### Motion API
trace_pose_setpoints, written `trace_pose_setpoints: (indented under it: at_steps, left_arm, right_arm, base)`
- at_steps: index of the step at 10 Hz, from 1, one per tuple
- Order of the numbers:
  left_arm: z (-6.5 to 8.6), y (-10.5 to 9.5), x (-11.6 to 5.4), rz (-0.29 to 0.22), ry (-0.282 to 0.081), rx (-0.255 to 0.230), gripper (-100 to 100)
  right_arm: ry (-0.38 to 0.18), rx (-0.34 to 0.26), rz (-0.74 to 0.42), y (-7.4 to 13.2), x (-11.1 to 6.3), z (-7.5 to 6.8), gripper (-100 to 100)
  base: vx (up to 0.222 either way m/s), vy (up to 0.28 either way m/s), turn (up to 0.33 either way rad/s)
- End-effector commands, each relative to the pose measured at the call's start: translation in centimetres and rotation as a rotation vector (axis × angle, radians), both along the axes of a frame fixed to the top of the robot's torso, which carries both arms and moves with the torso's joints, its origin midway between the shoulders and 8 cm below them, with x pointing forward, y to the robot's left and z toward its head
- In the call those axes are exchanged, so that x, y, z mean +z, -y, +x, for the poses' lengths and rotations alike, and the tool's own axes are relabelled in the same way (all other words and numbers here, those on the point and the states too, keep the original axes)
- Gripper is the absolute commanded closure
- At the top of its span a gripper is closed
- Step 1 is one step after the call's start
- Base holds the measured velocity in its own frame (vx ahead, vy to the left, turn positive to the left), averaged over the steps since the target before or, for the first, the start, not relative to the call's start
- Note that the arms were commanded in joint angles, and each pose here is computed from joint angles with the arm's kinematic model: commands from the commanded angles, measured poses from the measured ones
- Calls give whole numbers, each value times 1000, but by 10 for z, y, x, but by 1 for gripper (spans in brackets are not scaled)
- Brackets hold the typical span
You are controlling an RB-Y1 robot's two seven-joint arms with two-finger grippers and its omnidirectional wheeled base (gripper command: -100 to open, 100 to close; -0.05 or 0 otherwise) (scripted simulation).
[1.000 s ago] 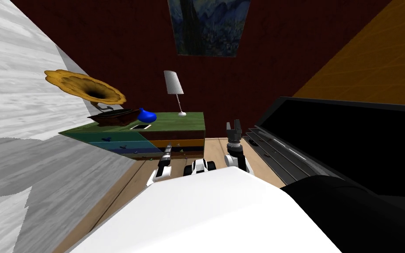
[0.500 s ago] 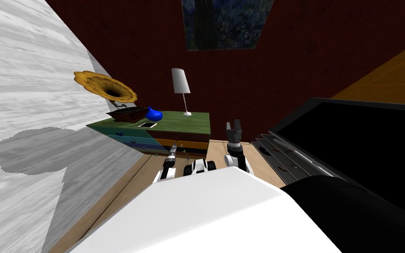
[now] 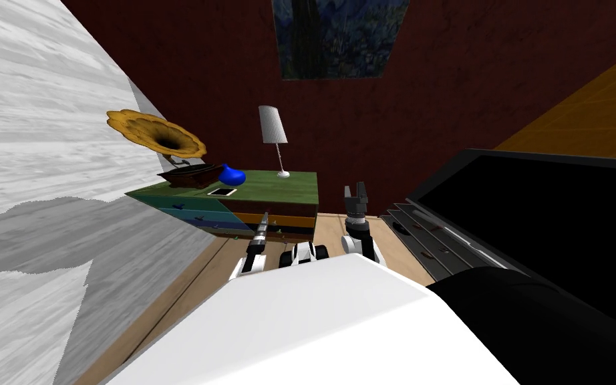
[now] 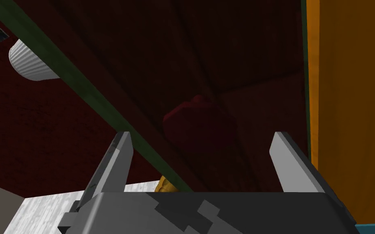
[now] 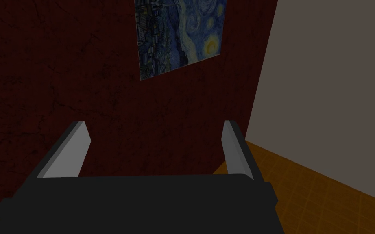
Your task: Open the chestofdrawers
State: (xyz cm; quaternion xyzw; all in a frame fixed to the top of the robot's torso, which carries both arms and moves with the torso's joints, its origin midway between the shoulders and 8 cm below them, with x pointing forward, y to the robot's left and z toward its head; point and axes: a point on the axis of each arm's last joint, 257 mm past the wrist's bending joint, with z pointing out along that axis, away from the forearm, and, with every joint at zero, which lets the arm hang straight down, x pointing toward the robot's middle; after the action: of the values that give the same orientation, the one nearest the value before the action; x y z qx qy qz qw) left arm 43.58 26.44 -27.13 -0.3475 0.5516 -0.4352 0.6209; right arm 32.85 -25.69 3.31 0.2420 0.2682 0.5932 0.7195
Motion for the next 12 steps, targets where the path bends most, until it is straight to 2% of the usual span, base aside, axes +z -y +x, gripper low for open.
trace_pose_setpoints:
  at_steps: [1,2,3,8,9,11,12]
  left_arm:
    - [3,-2,4,1,0,2,-100]
    - [-2,0,-3,0,-2,-1,100]
    - [1,0,2,-1,3,-1,100]
    - [-4,-2,9,0,3,-7,100]
    - [1,-4,7,-21,-13,6,-100]
    - [7,-7,4,-38,-29,17,-100]
    - [5,-6,6,-32,-22,13,-100]
  right_arm:
    - [0,0,0,0,0,0,0]
    - [0,0,0,0,0,0,0]
    - [0,0,0,0,0,0,0]
    - [0,0,0,0,0,0,0]
    - [0,0,0,0,0,0,0]
    - [0,0,0,0,0,0,0]
    - [0,0,0,0,0,0,0]
  base:
    - [41,-3,-4]
    - [-42,0,43]
    - [-33,-5,11]
    - [-143,34,11]
    - [51,-38,-3]
    - [150,-69,2]
    - [81,-38,3]
